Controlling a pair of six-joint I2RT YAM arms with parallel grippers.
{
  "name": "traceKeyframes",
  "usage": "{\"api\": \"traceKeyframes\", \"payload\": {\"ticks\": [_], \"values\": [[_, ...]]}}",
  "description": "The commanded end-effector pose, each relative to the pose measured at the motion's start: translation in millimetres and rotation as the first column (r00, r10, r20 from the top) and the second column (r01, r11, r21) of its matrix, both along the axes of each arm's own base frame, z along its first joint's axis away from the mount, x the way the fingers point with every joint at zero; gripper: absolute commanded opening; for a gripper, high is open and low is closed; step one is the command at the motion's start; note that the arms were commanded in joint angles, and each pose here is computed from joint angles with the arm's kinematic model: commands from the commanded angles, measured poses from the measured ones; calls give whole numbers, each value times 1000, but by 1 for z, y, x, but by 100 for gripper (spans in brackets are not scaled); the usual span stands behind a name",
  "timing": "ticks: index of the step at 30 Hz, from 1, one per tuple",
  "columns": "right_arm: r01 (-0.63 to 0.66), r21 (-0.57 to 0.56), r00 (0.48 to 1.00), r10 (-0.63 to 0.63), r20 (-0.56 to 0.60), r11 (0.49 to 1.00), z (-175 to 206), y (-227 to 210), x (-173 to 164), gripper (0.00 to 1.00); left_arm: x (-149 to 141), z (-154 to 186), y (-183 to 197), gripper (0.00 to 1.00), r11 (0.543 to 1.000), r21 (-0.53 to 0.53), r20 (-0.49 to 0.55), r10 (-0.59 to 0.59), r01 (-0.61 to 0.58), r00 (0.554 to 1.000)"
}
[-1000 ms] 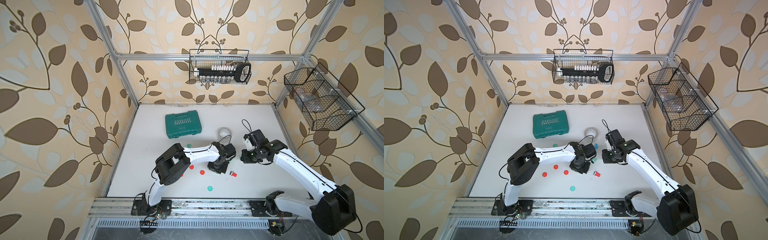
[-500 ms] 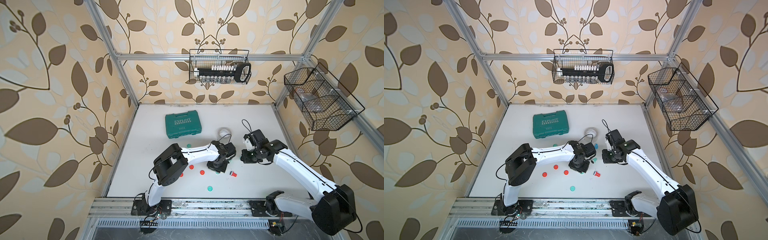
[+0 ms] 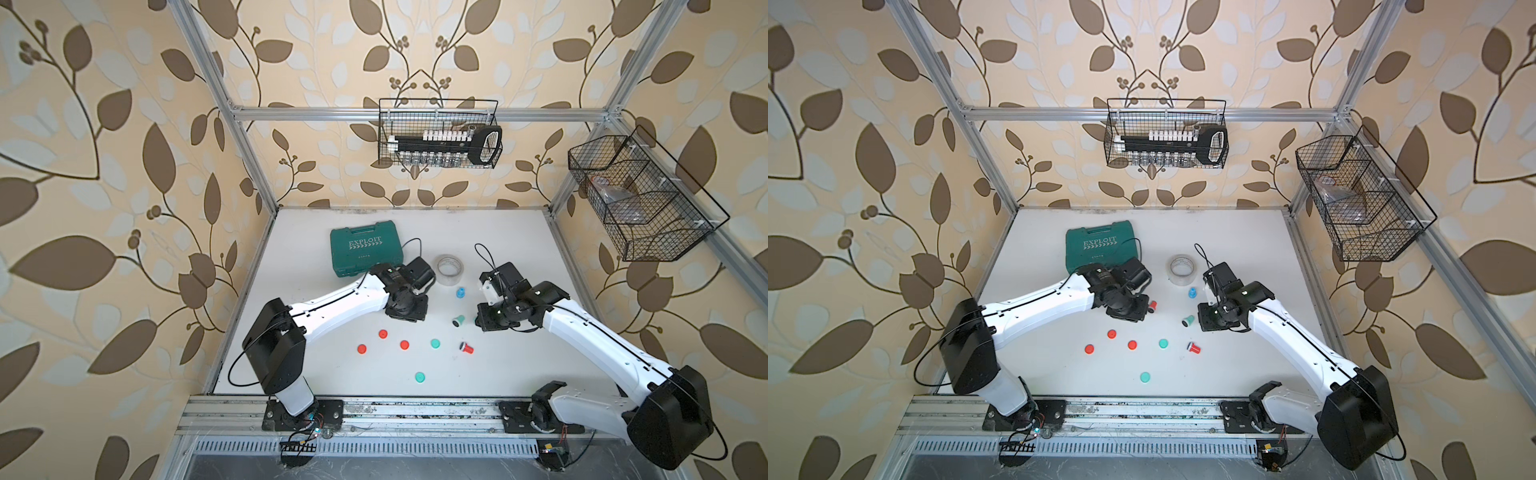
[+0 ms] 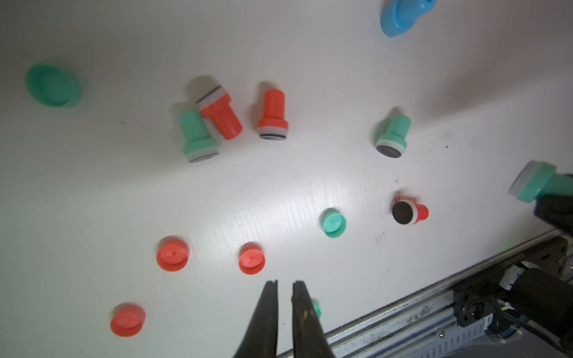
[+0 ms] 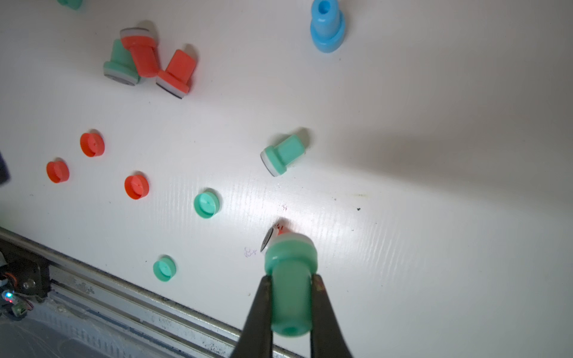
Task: Close the stamp cap
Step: Move the cover to the center of the board, then close the cover of the stamp.
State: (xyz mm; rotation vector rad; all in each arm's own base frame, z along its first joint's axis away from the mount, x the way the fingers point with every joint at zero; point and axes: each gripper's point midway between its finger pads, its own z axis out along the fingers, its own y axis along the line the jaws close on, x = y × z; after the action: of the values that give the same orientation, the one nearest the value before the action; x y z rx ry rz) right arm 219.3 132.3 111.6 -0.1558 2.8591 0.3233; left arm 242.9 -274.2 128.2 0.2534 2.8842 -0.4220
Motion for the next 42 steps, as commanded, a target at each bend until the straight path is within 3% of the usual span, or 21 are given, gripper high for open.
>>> {"api": "traceKeyframes", "payload": {"ticks": [1,8,14,42], "values": [[-19,-34,1000,18,-15,999,1,15,-5,10,7,16,38,14,999,-32,24,39,-38,999],[-118,-96,993,115,-34,988,-7,58,-17,10,34,28,120,17,988,-51,83,149,-145,985],[-175,-137,984,170,-53,975,-18,87,-21,10,53,20,159,17,973,-58,112,229,-223,967],[-255,-218,963,227,-146,942,-72,119,-15,9,55,19,170,18,966,-64,123,258,-252,958]]}}
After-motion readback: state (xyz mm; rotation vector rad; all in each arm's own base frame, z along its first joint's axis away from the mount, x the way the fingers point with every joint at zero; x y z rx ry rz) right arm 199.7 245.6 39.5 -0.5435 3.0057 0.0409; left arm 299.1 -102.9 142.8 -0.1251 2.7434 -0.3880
